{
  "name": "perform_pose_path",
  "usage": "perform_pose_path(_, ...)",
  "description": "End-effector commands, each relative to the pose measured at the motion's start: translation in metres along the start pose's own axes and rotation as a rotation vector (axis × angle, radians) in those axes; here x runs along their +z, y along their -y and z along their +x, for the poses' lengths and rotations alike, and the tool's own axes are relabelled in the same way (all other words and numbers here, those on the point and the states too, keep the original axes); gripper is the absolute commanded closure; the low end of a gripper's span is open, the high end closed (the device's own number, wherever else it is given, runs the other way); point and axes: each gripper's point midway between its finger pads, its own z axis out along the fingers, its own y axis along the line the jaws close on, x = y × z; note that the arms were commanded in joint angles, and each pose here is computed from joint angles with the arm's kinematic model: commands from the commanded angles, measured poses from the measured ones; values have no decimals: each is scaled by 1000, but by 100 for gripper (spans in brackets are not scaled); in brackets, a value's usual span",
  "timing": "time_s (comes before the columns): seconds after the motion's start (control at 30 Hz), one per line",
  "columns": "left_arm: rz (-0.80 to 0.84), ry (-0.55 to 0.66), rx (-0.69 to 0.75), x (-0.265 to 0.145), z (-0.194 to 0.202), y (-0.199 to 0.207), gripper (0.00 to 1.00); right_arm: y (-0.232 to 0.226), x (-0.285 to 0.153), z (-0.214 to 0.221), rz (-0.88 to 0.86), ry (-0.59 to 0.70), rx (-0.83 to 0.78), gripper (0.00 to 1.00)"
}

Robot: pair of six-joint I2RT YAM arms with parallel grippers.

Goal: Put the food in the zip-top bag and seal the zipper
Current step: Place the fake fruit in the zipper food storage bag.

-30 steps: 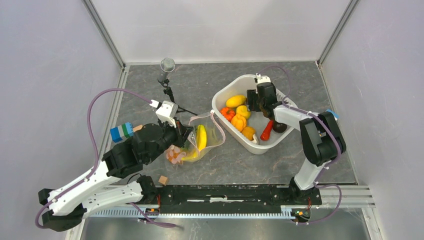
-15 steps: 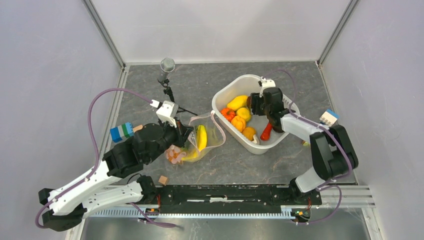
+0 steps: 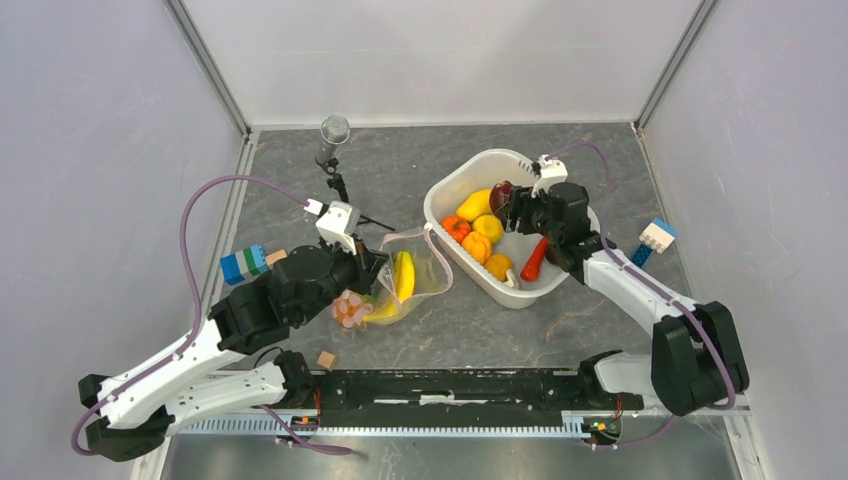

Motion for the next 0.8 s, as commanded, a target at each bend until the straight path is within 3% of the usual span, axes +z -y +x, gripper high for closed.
perform_pose_path(0.0,17,21,0,-3,-11,4,98,-41,-26,-36,-226,125,65,57)
perform_pose_path(0.23,13,24,-6,-1,-11,4,98,-105,-93,-76,-601,307,107,57)
perform_pose_path(0.37,15,26,-1,0,-13,6,98,-140,-133,-89,-788,376,50,57)
perform_pose_path(0.57,16,28,-4,3,-14,7,98,-200,-166,-71,-995,337,-123,56)
perform_pose_path(0.77,24,28,-9,2,-14,9,98,-227,-160,-47,-1021,250,-239,55)
